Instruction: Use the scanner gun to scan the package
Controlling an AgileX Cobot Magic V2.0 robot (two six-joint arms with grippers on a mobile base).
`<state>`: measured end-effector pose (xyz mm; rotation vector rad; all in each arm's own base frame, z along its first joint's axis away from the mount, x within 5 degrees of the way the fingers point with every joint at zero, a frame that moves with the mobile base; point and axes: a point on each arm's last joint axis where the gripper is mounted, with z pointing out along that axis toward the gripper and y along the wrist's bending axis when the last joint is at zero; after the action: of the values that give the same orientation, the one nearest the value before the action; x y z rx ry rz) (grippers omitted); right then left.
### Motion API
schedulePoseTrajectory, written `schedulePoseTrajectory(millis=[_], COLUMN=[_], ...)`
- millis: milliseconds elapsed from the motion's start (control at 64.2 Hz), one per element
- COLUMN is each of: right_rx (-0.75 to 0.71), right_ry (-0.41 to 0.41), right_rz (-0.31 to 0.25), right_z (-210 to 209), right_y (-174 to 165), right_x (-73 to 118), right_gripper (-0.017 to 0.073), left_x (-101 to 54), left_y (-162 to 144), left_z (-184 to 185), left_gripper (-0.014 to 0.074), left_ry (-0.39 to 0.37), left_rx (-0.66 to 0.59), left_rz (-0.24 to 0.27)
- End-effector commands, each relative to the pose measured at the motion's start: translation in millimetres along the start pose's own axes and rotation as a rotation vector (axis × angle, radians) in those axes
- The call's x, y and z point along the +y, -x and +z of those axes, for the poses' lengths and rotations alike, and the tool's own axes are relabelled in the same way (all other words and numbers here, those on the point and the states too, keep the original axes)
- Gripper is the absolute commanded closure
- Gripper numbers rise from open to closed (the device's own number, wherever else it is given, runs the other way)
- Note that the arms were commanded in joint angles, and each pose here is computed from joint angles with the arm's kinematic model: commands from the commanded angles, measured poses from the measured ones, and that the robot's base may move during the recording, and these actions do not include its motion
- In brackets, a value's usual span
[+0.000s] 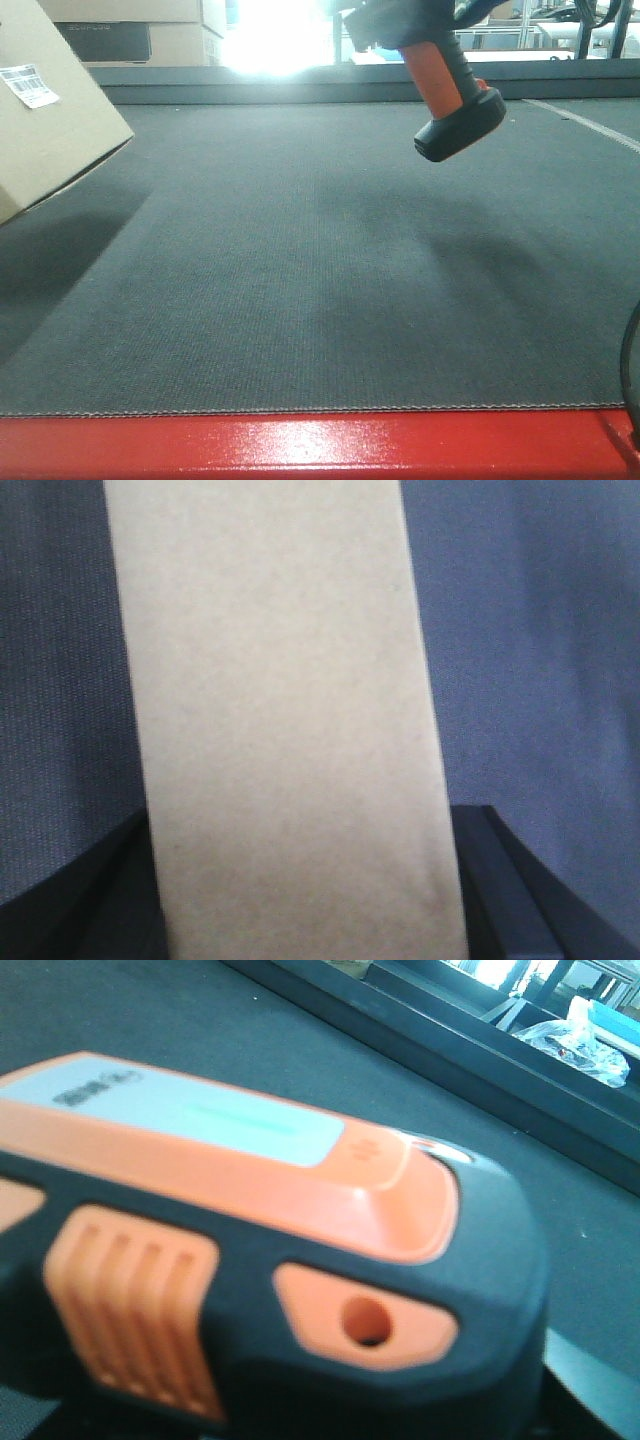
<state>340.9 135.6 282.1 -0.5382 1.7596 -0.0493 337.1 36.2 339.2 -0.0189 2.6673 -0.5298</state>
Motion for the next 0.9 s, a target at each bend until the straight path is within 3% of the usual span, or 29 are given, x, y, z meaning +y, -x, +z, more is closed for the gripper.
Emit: schedulePoseTrajectory(millis=[0, 623, 888], right_rx=[-0.067, -0.065, -0.076], right_ry=[-0.05, -0.049, -0.118], right_rz=[-0.014, -0.011, 0.197], right_z=[-5.0, -5.0, -10.7], right_y=[13.9, 13.8, 19.7], right_x=[-8.7, -8.6, -18.1], right_gripper=[0.0712, 0.0712, 0.0712], left_x=[-4.7, -4.9, -6.4], left_y=[-0.4, -0.3, 0.1], left_z=[-4.6, -4.6, -4.7], left_gripper=[0.0705, 0.0705, 0.0705], left_ry=[-0.007, -0.009, -0.026], left_rx=[-0.016, -0.016, -0.021], left_rz=[0.002, 0.001, -0.005])
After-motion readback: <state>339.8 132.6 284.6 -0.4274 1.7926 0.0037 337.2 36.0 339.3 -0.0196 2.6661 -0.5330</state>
